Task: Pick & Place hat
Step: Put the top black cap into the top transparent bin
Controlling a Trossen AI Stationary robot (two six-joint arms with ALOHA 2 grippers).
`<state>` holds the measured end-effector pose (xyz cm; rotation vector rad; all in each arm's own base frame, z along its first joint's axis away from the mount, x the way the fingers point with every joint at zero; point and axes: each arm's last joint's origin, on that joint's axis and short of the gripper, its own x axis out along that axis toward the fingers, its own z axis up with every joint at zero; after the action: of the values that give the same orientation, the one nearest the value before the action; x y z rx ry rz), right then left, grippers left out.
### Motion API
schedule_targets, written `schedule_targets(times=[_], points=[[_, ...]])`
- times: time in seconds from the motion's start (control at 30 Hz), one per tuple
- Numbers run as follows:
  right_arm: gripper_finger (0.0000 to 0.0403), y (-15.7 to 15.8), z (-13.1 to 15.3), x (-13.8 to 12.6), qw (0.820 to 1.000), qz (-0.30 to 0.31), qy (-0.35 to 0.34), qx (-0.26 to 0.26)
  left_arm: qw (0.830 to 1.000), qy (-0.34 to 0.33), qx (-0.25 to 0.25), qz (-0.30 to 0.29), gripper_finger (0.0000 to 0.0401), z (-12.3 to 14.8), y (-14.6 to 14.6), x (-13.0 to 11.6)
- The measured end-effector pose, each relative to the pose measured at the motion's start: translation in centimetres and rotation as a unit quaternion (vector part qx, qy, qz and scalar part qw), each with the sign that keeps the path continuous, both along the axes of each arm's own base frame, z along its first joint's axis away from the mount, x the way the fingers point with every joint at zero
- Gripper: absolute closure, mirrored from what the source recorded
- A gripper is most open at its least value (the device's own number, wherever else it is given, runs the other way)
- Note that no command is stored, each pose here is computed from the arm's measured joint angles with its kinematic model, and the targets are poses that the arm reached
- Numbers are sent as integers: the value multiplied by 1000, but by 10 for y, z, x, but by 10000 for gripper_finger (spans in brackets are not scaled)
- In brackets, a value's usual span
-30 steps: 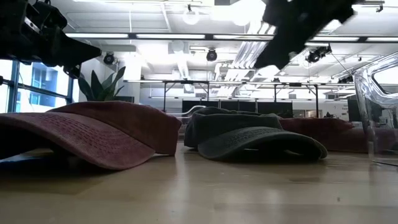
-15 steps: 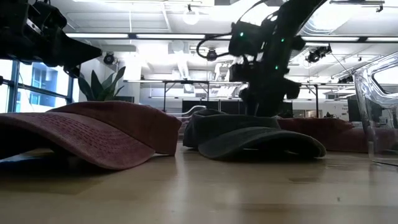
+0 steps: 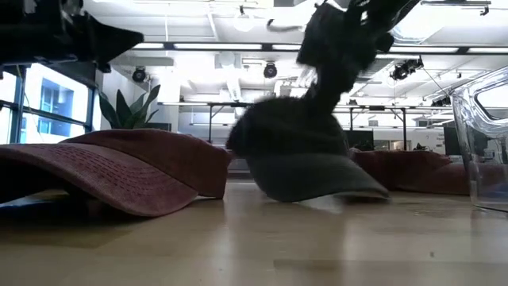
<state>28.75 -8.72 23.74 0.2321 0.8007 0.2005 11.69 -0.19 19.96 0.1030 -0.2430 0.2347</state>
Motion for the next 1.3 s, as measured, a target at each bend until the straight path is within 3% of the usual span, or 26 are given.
schedule_targets(times=[0.13,0.23,0.37,0.5,0.7,0.87,0.97,1.07,1.3], points=[[397,-11,28,-14,994,-12,-66,89,999,36,6,35,401,17,0,25],[393,-11,34,-14,991,-15,-85,103,995,70,16,76,400,39,-1,57],[399,-7,28,-8,992,-3,-78,103,985,125,74,90,379,62,-6,109],[393,-5,24,-5,992,4,-73,100,973,192,111,66,323,86,-11,159],[399,-3,24,-5,993,25,-81,82,928,341,140,47,203,104,-7,218],[393,-2,22,-6,994,43,-77,66,899,420,124,0,107,105,17,242],[399,0,21,-7,994,62,-74,54,898,426,104,-35,74,99,33,245],[398,7,20,-6,992,86,-76,43,903,414,84,-75,63,95,48,248],[400,17,21,-3,990,109,-83,34,877,417,27,-236,63,71,55,254]])
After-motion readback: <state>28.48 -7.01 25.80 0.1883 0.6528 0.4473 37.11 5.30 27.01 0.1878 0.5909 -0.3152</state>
